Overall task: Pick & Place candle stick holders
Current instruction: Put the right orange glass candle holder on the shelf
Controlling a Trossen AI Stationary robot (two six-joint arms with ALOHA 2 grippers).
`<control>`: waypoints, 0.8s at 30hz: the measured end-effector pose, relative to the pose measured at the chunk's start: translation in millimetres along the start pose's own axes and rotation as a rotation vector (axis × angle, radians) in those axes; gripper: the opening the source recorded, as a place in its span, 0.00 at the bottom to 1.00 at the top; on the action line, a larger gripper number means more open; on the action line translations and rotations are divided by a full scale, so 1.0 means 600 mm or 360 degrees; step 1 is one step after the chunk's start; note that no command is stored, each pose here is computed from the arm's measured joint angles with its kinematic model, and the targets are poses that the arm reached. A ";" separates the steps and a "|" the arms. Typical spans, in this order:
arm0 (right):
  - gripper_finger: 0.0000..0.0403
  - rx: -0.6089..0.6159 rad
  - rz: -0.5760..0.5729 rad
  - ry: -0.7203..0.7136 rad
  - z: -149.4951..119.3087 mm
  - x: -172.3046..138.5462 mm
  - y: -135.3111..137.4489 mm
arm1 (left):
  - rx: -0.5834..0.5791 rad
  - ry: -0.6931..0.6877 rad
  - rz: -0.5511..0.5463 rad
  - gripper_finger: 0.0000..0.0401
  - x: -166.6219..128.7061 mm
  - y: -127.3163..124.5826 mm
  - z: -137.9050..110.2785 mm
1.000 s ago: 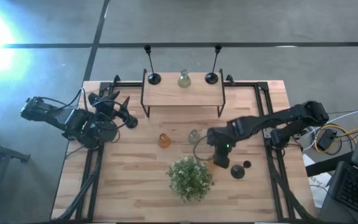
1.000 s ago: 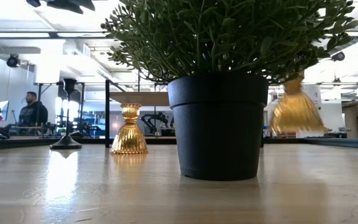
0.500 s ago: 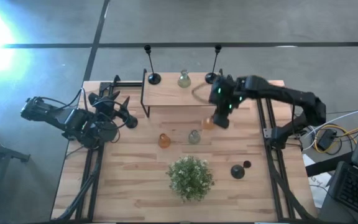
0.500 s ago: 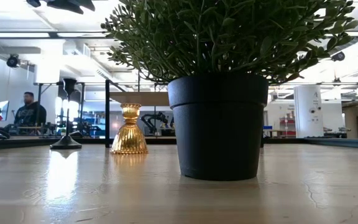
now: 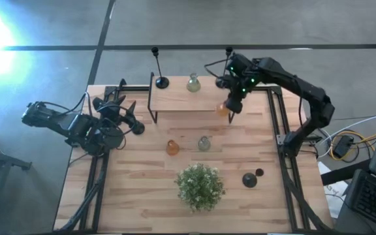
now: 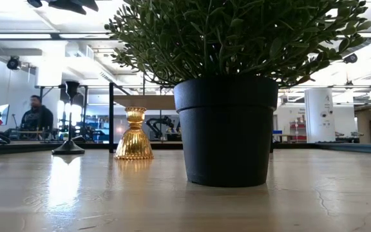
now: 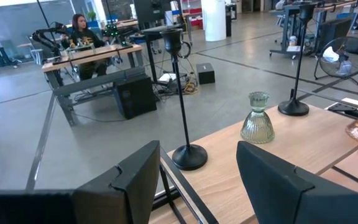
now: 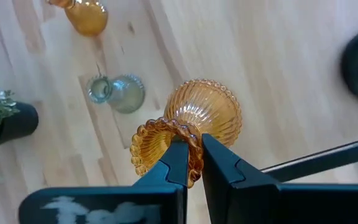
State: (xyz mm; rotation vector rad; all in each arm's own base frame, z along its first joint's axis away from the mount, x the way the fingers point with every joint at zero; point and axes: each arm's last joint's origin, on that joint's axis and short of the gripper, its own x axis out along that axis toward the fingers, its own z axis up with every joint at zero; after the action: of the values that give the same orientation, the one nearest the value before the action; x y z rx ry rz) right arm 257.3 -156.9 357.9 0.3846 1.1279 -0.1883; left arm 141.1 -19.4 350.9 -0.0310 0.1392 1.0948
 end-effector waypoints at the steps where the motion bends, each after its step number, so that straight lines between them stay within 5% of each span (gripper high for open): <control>1: 0.04 -0.0016 -0.0004 -0.0005 0.005 -0.001 -0.003 | 0.0000 0.0000 0.0001 0.54 0.000 0.000 0.000; 12: 0.04 -0.0090 -0.0037 0.0070 0.053 -0.007 -0.042 | 0.0000 0.0001 0.0005 0.54 0.001 0.000 0.000; 24: 0.04 -0.0062 -0.0084 0.0139 0.052 -0.009 -0.077 | 0.0001 0.0001 0.0005 0.54 0.001 0.000 0.000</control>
State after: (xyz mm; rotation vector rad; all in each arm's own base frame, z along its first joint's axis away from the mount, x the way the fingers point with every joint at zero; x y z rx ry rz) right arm 265.8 -211.6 364.9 0.3313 1.2269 -0.1969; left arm 141.2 -18.9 350.8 -0.0306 0.1400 1.0981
